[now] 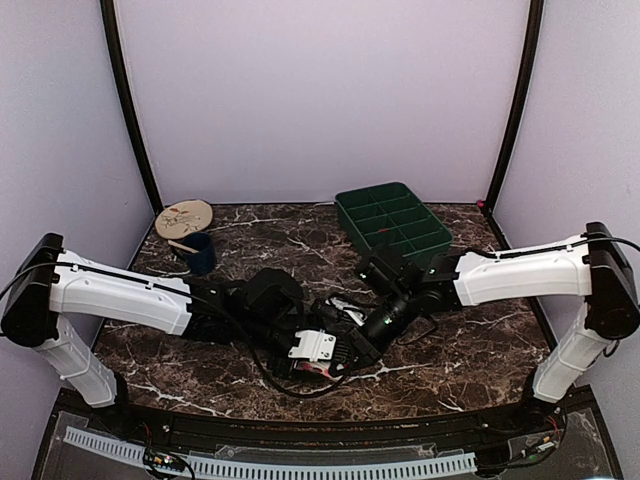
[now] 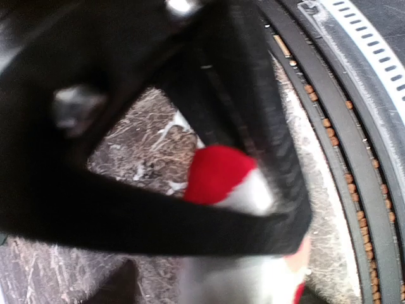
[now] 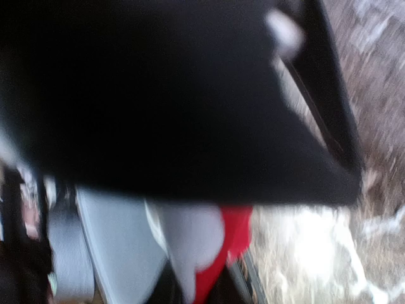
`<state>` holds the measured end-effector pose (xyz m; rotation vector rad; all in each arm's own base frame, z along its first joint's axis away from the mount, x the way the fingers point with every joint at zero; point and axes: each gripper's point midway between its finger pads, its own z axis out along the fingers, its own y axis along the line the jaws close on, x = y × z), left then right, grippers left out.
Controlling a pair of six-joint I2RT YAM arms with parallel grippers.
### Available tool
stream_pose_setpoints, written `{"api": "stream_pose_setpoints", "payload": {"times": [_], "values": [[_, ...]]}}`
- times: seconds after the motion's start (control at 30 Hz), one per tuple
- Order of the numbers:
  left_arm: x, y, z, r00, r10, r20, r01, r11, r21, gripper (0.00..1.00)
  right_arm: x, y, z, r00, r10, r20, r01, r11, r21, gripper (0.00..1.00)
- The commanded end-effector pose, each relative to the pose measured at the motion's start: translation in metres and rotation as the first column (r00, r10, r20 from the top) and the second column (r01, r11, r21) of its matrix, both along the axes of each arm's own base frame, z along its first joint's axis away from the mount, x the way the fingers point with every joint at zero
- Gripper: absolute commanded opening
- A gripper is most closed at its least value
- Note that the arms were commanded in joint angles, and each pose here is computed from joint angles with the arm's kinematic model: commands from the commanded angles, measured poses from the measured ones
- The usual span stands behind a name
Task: Roll the socks
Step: Pass from the right arm to the left
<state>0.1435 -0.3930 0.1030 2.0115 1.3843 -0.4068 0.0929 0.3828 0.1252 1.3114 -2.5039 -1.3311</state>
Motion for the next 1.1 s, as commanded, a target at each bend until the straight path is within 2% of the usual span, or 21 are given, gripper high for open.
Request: {"api": "stream_pose_setpoints", "payload": {"times": [0.0,0.4,0.57,0.7,0.8,0.83,0.87,0.97,1.0,1.07], "values": [[0.011,-0.002,0.020,0.997,0.037,0.062,-0.033,0.998,-0.059,0.99,-0.001,0.002,0.003,1.000,0.016,-0.008,-0.016,1.000,0.007,0.00],[0.015,0.001,0.035,0.992,0.114,0.045,-0.108,0.986,-0.127,0.99,0.010,0.001,0.004,1.000,-0.008,0.010,0.008,1.000,0.013,0.00],[0.016,0.007,0.036,0.982,0.188,-0.015,-0.188,0.975,-0.120,0.99,0.021,0.004,0.011,0.999,-0.039,0.028,0.038,0.999,0.038,0.00],[0.017,0.009,0.040,0.981,0.195,-0.003,-0.194,0.973,-0.123,0.99,0.024,0.008,0.009,0.999,-0.031,0.027,0.030,0.999,0.038,0.00],[0.017,0.008,0.034,0.983,0.182,-0.007,-0.182,0.980,-0.080,0.97,0.026,0.012,0.010,0.999,-0.028,0.028,0.027,0.999,0.041,0.00],[0.016,0.007,0.034,0.985,0.171,-0.003,-0.170,0.982,-0.082,0.93,0.026,0.013,0.009,0.999,-0.027,0.027,0.025,0.999,0.042,0.00],[0.015,0.007,0.033,0.987,0.162,-0.004,-0.162,0.983,-0.083,0.86,0.026,0.013,0.010,0.999,-0.026,0.027,0.025,0.999,0.041,0.00],[0.017,0.007,0.027,0.987,0.163,0.009,-0.162,0.985,-0.060,0.39,0.027,0.013,0.009,0.999,-0.026,0.028,0.024,0.999,0.037,0.00],[0.019,0.007,0.025,0.985,0.170,0.017,-0.169,0.984,-0.058,0.35,0.027,0.013,0.009,0.999,-0.023,0.027,0.022,0.999,0.036,0.00],[0.020,0.007,0.024,0.985,0.171,0.027,-0.169,0.984,-0.054,0.36,0.026,0.013,0.008,1.000,-0.020,0.023,0.019,0.999,0.031,0.00]]}}
